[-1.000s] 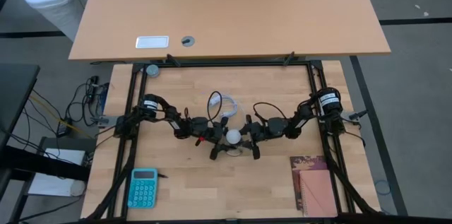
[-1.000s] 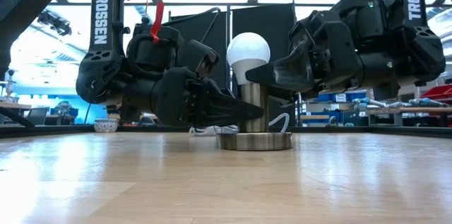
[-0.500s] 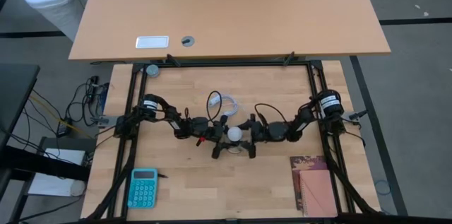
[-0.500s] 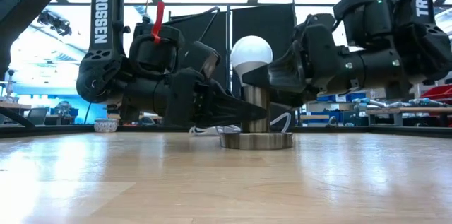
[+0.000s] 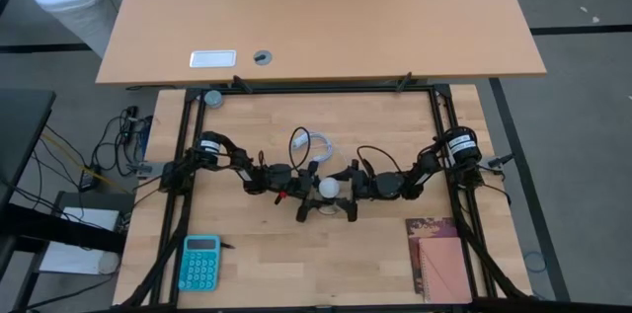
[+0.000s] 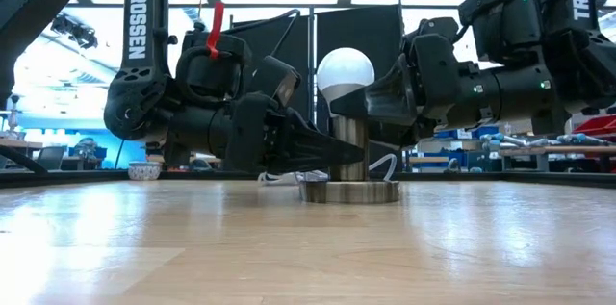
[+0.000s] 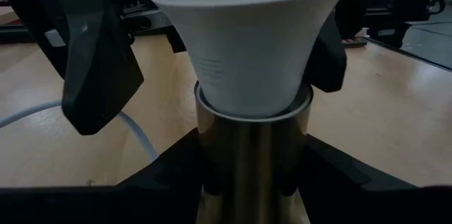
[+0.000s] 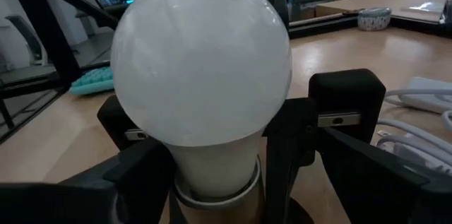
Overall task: Screw lightbulb
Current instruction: Remove the white lightbulb from the lamp socket
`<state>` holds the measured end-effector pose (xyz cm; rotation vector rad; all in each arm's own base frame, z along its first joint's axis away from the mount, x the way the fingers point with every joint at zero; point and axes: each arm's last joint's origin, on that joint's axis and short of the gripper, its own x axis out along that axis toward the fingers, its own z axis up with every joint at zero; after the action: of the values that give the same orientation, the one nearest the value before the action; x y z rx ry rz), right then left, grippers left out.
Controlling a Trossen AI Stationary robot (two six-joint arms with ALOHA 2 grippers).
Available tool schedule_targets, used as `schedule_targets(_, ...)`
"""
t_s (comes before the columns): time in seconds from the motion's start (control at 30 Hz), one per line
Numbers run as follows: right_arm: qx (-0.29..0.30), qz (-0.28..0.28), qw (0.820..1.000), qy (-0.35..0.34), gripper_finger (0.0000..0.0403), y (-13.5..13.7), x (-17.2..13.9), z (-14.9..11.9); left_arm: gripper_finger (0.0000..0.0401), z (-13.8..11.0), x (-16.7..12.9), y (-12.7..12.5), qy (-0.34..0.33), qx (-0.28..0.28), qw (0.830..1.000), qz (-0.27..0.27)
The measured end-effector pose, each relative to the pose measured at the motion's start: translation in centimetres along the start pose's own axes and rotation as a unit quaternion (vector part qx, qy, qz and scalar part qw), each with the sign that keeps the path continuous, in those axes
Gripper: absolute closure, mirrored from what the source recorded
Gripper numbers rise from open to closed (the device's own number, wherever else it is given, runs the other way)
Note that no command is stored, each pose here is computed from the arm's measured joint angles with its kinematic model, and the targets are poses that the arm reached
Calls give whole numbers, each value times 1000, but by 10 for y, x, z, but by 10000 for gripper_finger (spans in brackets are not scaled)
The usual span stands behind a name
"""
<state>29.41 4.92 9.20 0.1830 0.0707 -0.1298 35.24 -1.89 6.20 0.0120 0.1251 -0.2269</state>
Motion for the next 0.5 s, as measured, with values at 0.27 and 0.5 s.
schedule_targets(0.27, 15, 1, 1000, 12, 66, -5, -17, 2, 208, 0, 0, 1, 1, -5, 1000, 9)
schedule_targets(0.5, 15, -32, 999, 10, 66, -13, -38, 8, 208, 0, 0, 2, 2, -6, 999, 32)
